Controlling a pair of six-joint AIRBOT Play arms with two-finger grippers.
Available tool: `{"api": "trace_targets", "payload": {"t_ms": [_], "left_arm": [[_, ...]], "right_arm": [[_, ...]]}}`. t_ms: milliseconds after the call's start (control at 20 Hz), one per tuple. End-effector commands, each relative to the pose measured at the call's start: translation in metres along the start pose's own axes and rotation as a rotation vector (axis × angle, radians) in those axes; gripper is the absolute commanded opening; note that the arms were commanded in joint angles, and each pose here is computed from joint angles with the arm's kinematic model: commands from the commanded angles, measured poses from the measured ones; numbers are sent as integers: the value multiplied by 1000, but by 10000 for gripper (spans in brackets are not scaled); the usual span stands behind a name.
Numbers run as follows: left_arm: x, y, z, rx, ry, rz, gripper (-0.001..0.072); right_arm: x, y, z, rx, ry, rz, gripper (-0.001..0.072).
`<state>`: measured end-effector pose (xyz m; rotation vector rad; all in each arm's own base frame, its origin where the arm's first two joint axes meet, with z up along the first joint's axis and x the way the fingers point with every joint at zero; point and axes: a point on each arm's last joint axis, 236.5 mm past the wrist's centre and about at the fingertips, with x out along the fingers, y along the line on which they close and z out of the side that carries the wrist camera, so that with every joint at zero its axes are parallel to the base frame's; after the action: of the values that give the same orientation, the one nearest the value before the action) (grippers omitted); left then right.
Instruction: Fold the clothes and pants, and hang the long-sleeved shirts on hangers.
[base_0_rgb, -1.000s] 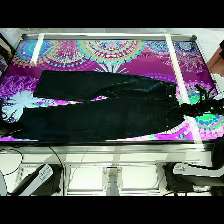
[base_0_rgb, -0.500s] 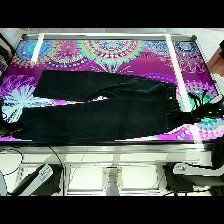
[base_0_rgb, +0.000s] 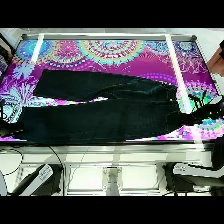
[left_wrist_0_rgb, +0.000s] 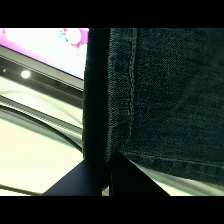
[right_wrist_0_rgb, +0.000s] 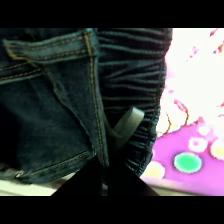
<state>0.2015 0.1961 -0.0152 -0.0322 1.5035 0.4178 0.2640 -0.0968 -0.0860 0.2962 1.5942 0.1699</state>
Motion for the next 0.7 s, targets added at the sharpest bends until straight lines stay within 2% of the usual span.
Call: {"api": "trace_targets", "payload": {"t_ms": [0, 300, 450, 650], "left_arm": [[-9, -2, 4, -23, -28, -47, 25], [-49, -4, 51, -341, -273, -328, 25], [-53, 1, 55, -371, -308, -343, 25], [-55, 4, 58, -375, -323, -336, 26]], "right_arm": [[-40, 5, 3, 28, -63, 3, 28], [-151, -14, 25, 256, -457, 61, 27], [-184, -15, 27, 303, -600, 76, 28], [-186, -40, 12, 390, -577, -36, 28]]}}
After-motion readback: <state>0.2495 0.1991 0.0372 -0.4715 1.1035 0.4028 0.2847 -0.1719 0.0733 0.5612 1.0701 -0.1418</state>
